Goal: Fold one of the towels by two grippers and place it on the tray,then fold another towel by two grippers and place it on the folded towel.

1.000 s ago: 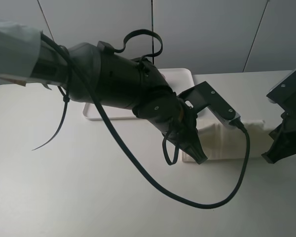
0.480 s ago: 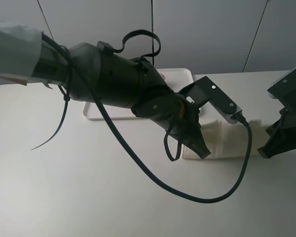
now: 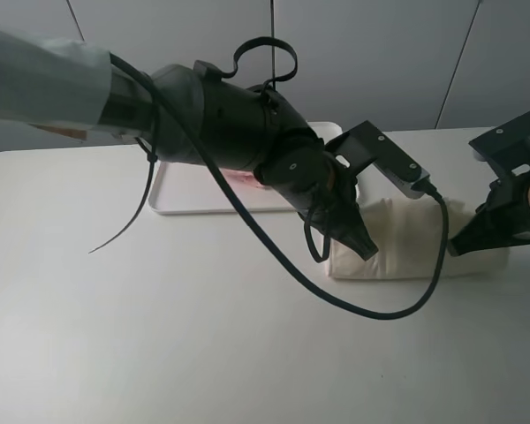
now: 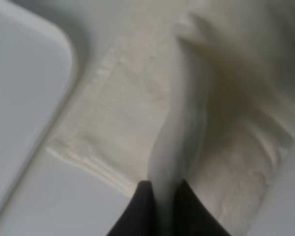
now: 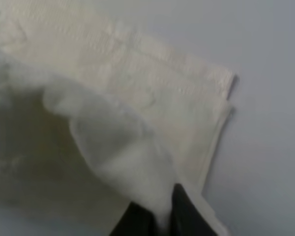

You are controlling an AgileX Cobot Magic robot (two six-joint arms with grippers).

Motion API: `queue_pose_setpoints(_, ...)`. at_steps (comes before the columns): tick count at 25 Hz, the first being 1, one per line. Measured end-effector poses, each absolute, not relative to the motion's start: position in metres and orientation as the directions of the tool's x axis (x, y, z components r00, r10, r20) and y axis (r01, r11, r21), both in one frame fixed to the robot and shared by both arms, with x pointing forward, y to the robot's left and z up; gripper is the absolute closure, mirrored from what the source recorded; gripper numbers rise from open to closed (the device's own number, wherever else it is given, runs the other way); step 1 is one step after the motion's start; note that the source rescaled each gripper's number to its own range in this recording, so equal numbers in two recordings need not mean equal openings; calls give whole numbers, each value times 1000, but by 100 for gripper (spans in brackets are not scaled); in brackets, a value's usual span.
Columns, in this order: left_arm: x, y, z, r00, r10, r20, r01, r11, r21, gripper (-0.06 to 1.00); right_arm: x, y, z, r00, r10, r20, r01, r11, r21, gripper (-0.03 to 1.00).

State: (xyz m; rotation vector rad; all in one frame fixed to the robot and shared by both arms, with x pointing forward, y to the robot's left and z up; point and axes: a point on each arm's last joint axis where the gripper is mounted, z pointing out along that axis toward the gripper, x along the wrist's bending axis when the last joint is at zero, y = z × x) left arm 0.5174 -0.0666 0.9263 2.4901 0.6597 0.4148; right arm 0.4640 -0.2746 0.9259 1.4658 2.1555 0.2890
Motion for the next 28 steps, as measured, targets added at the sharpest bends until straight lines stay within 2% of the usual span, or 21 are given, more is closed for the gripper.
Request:
queue_pose_setpoints(4, 527, -60, 922, 814, 563, 144, 404, -726, 556, 77, 467, -274, 927, -275, 913, -300, 786, 394, 476, 95)
queue_pose_setpoints(6, 530, -58, 919, 804, 579, 134, 424, -718, 552, 64, 469, -274, 928, -290, 905, -310, 766, 414, 492, 85)
queue_pose_setpoints(9, 530, -57, 919, 798, 589, 129, 436, -711, 552, 28, 470, -274, 929, -279, 908, -312, 756, 408, 512, 46)
queue_pose_setpoints(11, 530, -57, 919, 790, 601, 120, 449, -701, 554, 7, 471, -275, 930, -242, 922, -303, 764, 374, 526, 15)
queue_pose_setpoints(12, 530, -57, 919, 786, 608, 114, 457, -695, 555, 0, 471, -276, 931, -205, 931, -302, 773, 343, 533, 5)
queue_pose_setpoints(13, 530, -57, 919, 783, 612, 111, 463, -693, 553, -3, 472, -279, 931, -151, 941, -303, 788, 300, 538, 1)
queue_pose_setpoints(17, 530, -55, 918, 776, 621, 107, 480, -693, 539, -5, 472, -291, 935, 27, 941, -337, 816, 174, 552, -3)
queue_pose_setpoints(28, 525, -45, 912, 724, 683, 97, 591, -687, 423, -5, 477, -285, 939, 144, 971, -190, 812, -6, 584, -3)
